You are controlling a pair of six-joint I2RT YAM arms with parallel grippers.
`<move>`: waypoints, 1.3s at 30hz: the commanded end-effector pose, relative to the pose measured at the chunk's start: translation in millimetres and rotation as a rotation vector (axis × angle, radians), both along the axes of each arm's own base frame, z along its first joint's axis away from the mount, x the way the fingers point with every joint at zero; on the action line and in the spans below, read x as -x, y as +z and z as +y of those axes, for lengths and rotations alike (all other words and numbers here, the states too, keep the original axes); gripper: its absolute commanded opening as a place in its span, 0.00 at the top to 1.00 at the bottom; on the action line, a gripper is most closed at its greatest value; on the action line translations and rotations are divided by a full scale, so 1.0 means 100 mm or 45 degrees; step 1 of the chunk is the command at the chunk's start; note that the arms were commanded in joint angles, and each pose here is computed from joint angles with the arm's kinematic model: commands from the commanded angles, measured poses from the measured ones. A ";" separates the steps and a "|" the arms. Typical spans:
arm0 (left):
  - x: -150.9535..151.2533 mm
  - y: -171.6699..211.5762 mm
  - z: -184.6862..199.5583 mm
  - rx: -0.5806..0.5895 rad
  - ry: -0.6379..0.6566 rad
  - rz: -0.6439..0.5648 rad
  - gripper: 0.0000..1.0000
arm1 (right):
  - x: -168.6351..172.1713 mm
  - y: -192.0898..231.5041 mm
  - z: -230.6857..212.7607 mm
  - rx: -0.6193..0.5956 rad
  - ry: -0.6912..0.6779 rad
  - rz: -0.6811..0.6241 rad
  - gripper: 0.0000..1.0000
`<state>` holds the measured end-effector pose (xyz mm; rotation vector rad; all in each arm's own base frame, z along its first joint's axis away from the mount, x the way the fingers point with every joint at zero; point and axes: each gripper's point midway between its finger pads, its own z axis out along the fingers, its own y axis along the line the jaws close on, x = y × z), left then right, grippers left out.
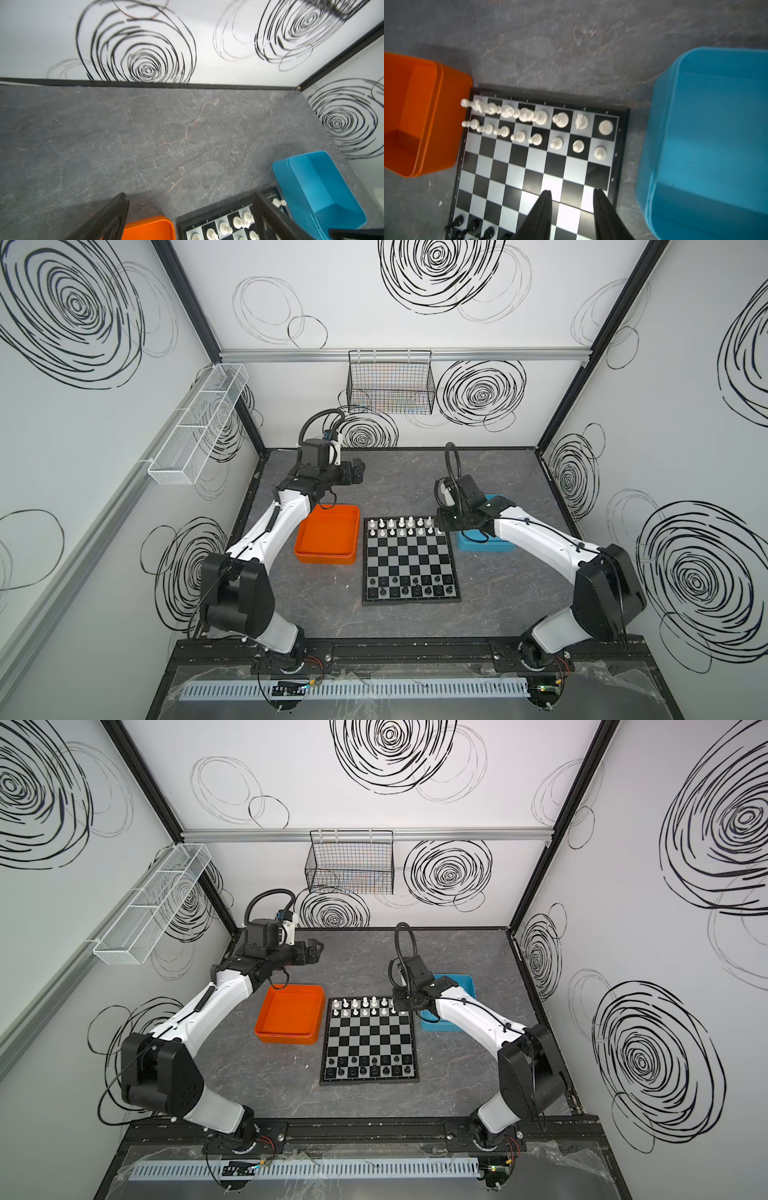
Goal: Set up the chess pieces on the board
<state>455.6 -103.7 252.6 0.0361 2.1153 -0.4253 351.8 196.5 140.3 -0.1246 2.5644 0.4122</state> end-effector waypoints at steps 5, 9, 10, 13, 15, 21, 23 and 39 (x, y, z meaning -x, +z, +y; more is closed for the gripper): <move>0.10 0.60 0.60 0.000 0.180 -0.367 0.04 | -0.61 0.66 -0.54 -0.141 -0.142 -0.298 0.48; 0.23 0.75 0.89 0.009 0.205 -0.494 0.04 | -0.79 0.84 -0.88 -0.190 -0.211 -0.443 0.24; 0.27 0.78 0.93 -0.006 0.211 -0.531 0.04 | -0.82 0.90 -0.95 -0.196 -0.233 -0.480 0.20; 0.39 0.83 1.02 -0.064 0.232 -0.629 0.04 | -0.90 1.08 -1.26 -0.189 -0.350 -0.572 0.00; 0.44 0.83 1.10 -0.061 0.295 -0.647 0.04 | -0.91 1.18 -1.47 -0.177 -0.434 -0.618 0.00; 0.48 0.65 1.16 -0.153 0.298 -0.566 0.04 | -0.87 1.34 -1.86 -0.076 -0.626 -0.670 0.00; 0.53 0.60 1.16 -0.185 0.292 -0.599 0.04 | -0.86 1.41 -1.94 -0.053 -0.668 -0.688 0.00; 0.79 -0.54 0.98 -0.279 0.281 -0.564 0.04 | -0.84 1.57 -2.21 -0.143 -0.478 -1.004 0.00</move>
